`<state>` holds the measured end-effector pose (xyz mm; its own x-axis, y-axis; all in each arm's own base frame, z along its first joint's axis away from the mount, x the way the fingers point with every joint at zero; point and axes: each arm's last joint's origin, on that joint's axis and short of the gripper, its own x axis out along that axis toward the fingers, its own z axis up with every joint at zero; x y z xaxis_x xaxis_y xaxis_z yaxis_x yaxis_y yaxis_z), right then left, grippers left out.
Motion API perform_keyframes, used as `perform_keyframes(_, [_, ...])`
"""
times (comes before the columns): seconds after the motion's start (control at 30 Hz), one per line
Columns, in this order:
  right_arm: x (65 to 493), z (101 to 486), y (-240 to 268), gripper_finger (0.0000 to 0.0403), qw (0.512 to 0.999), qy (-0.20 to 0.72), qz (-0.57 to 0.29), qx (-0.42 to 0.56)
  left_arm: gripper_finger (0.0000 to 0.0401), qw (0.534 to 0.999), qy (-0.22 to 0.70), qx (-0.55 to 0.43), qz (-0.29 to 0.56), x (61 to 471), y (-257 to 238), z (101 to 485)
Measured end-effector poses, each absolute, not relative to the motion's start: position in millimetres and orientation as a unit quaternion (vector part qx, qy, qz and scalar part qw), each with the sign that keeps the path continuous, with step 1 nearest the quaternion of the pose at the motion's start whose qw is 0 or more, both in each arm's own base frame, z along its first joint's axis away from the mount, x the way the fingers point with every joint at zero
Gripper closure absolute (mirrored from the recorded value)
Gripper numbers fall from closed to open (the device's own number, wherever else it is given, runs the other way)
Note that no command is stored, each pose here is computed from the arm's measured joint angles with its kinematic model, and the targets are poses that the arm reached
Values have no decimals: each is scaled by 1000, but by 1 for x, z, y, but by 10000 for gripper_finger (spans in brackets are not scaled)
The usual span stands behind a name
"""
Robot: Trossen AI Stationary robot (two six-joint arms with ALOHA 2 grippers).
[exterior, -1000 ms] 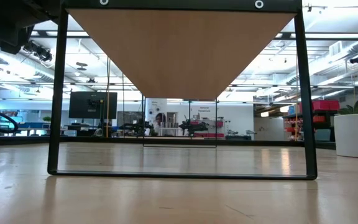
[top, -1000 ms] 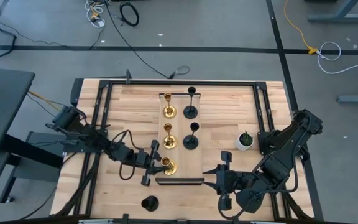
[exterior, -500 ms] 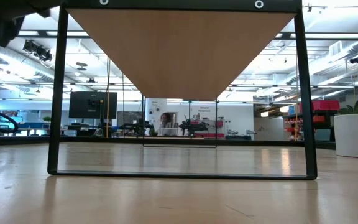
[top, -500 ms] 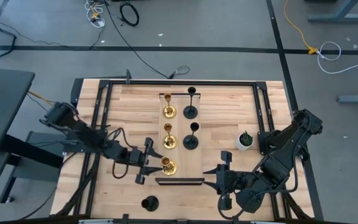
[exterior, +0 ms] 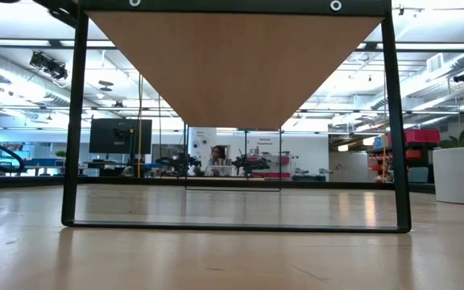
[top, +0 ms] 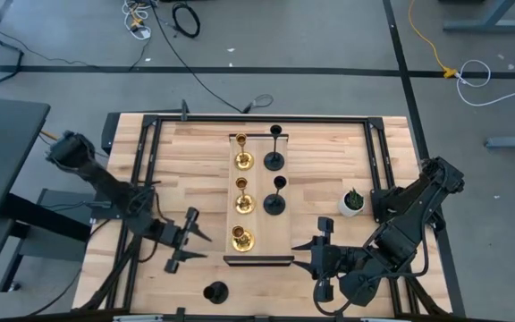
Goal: Pick & Place candle stick holders
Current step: Put the black candle holder on the shelf
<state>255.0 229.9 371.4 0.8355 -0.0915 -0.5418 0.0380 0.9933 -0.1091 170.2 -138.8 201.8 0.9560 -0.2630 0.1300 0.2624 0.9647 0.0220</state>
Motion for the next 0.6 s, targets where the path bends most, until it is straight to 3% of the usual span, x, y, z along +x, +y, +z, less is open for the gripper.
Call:
perform_keyframes(0.27, [255,371,230,269,957,284,-36,-39,206,974,3,-21,-227,150,-160,189])
perform_keyframes(0.6, [255,371,230,269,957,284,-37,-36,206,971,67,-90,-213,149,-172,167])
